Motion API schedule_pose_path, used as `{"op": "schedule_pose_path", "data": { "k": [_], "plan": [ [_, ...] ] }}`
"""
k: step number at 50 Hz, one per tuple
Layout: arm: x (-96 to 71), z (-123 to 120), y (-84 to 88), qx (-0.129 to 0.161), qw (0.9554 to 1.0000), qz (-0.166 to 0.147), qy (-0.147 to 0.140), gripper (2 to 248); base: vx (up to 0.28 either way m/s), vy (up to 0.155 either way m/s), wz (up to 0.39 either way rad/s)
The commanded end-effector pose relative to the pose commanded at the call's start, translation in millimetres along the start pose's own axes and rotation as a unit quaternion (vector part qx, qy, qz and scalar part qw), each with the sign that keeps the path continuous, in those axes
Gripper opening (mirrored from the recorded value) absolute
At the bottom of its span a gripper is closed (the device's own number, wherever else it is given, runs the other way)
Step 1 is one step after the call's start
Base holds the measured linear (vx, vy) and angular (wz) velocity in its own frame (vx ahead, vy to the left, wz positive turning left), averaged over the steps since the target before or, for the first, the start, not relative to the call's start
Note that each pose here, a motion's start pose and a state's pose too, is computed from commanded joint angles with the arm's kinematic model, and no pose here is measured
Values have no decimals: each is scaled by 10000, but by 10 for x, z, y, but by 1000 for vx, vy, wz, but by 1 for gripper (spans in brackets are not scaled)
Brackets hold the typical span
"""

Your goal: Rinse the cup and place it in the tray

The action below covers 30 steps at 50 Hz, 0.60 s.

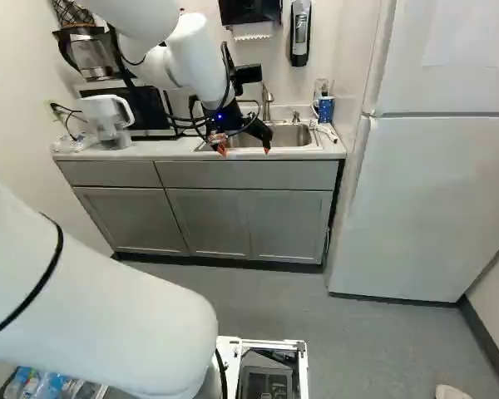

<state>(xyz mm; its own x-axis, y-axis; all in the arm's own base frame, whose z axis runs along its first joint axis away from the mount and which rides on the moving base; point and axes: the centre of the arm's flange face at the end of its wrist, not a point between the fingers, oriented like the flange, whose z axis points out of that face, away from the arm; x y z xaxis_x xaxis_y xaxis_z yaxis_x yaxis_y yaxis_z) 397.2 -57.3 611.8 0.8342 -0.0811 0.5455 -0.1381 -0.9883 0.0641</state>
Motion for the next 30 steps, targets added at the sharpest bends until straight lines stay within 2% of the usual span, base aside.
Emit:
{"op": "schedule_pose_path", "data": {
  "k": [10, 30],
  "plan": [
    [0, 0, 0, 0, 10000, 0, 0, 247, -71, 18, 4],
    [0, 0, 0, 0, 10000, 0, 0, 247, 1, 0, 0]
  ]
}}
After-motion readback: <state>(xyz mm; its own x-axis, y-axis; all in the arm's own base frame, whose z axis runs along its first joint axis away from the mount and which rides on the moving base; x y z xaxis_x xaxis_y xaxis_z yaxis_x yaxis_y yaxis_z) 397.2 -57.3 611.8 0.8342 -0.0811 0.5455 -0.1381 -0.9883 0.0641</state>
